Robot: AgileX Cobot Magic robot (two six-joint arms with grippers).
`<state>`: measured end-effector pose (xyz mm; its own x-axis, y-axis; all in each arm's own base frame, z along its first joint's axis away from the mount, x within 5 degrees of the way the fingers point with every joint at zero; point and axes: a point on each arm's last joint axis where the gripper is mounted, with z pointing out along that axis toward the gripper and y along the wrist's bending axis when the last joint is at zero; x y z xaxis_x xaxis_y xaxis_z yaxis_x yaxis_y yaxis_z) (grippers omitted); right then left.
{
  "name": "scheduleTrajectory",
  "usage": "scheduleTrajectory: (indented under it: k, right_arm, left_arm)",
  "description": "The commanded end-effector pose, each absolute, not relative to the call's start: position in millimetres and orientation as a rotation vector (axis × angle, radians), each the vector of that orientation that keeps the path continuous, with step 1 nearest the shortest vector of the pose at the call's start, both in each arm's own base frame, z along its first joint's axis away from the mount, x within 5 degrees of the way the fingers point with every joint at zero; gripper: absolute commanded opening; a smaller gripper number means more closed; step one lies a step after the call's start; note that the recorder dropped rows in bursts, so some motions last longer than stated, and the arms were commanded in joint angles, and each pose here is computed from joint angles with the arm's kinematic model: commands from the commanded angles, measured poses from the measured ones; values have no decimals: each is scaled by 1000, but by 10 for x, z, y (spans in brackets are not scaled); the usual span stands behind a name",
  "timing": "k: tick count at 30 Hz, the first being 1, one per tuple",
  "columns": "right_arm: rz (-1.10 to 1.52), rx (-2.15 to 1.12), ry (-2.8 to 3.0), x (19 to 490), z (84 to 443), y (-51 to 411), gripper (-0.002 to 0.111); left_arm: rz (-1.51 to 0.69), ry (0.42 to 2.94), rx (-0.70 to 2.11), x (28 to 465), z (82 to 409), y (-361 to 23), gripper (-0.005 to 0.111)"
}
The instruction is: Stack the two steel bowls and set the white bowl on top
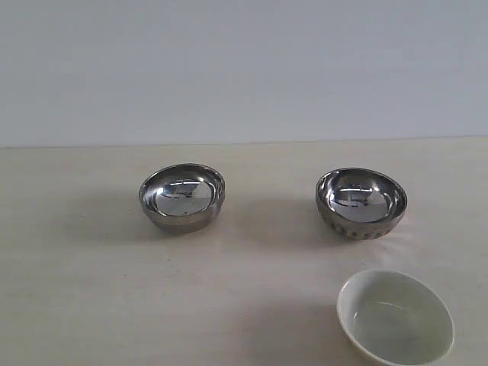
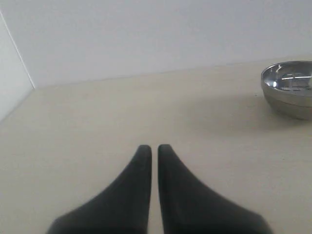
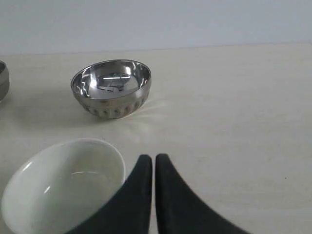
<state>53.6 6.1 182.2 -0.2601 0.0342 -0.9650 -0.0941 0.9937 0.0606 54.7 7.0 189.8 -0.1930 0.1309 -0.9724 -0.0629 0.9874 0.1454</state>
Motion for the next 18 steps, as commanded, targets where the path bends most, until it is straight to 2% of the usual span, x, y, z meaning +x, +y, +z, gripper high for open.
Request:
scheduleTrajectory:
  k: [1, 9, 18]
  right_arm:
    - [117, -41, 1822, 533, 1827, 58, 0]
    - [117, -41, 1822, 533, 1827, 58, 0]
    - [117, -41, 1822, 533, 1827, 58, 0]
  left_arm:
    - [215, 1609, 112, 562, 2018, 50, 4]
    - [148, 1122, 160, 478, 2439, -61, 4]
    - [-75, 731, 132, 256, 2724, -146, 4]
